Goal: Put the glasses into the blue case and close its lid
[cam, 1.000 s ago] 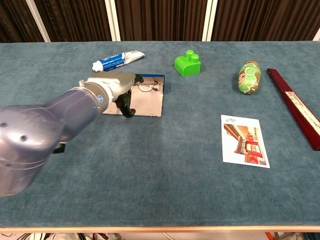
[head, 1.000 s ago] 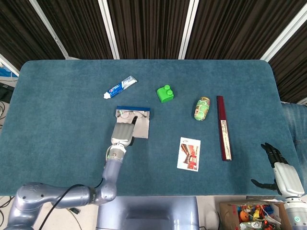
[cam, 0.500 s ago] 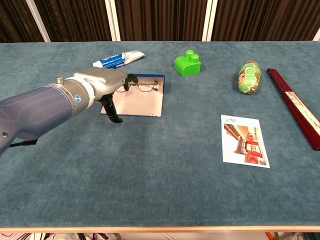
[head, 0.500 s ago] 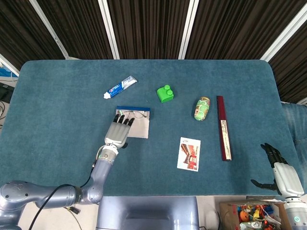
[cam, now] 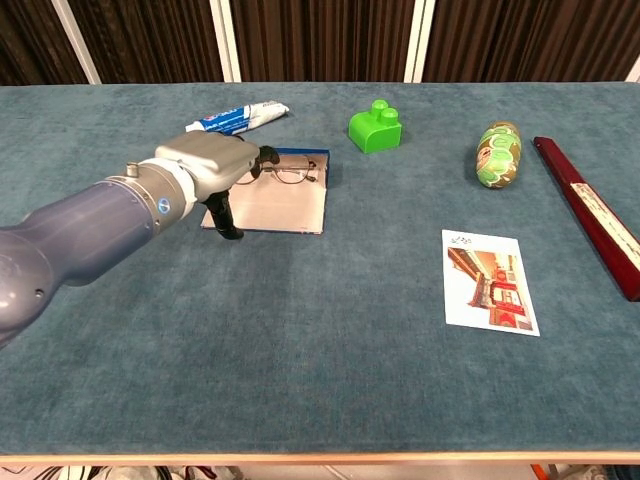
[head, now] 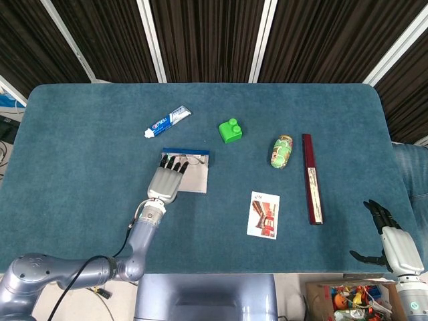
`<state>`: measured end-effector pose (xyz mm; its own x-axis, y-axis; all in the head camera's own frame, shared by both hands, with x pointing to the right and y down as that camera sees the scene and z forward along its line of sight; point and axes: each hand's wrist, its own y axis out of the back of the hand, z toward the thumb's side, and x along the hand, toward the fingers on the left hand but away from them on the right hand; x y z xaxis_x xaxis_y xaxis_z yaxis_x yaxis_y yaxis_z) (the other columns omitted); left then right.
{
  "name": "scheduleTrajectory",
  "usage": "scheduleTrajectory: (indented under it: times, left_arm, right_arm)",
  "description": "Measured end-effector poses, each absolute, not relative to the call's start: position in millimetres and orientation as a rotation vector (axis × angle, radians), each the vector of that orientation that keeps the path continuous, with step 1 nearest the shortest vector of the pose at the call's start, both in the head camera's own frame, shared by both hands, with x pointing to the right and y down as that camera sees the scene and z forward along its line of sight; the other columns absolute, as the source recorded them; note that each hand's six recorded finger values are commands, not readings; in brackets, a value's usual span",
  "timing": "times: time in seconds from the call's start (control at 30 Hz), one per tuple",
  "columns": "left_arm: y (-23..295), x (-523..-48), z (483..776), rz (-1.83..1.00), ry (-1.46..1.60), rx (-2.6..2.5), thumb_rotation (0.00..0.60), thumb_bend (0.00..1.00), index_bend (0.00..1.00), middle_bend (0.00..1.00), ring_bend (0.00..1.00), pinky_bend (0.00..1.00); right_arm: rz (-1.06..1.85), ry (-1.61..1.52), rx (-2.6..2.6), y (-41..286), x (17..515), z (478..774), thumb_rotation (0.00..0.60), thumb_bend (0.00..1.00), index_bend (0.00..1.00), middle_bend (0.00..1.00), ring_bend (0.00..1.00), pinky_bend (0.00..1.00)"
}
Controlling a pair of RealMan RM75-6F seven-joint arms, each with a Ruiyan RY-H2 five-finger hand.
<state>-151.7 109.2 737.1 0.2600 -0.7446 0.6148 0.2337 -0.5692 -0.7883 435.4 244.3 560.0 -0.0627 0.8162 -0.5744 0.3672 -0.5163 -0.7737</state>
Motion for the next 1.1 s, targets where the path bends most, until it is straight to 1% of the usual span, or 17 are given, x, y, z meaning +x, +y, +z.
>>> scheduleTrajectory:
  times: [0.37, 0.5, 0.73, 0.87, 1.1]
  left_arm:
    - [110.1, -144.4, 743.8, -1.416, 0.438, -1.596, 0.6, 0.21, 0.09, 0.12, 0.03, 0.05]
    - [112.8, -144.6, 746.0, -1.414, 0.433, -1.595, 0.6, 0.19, 0.08, 0.11, 0.03, 0.05]
    - [114.8, -144.5, 747.3, -1.416, 0.433, -1.596, 0.6, 0.19, 0.08, 0.11, 0.03, 0.05]
    - [115.8, -144.1, 747.5, -1.417, 0.435, -1.601, 0.6, 0.16, 0.08, 0.11, 0.03, 0.05]
    - [117.5, -143.1, 749.2, -1.43, 0.438, -1.627, 0.6, 0.16, 0.08, 0.11, 0.03, 0.05]
  right_arm:
    - [1.603, -1.263, -1.839, 244.3, 435.2, 560.1, 0.6, 0.13, 0.02, 0.0, 0.03, 0.18]
    - [1.603, -1.263, -1.839, 244.2, 435.3, 560.2, 0.6, 0.13, 0.02, 0.0, 0.03, 0.18]
    - [1.603, -1.262, -1.84, 244.4, 435.1, 560.3, 0.6, 0.13, 0.02, 0.0, 0.03, 0.18]
    - [1.602, -1.26, -1.84, 244.3, 434.8, 560.3, 0.6, 0.13, 0.02, 0.0, 0.03, 0.18]
    - [1.602, -1.26, -1.839, 244.5, 434.9, 560.3, 0.6, 0.13, 0.02, 0.0, 0.03, 0.18]
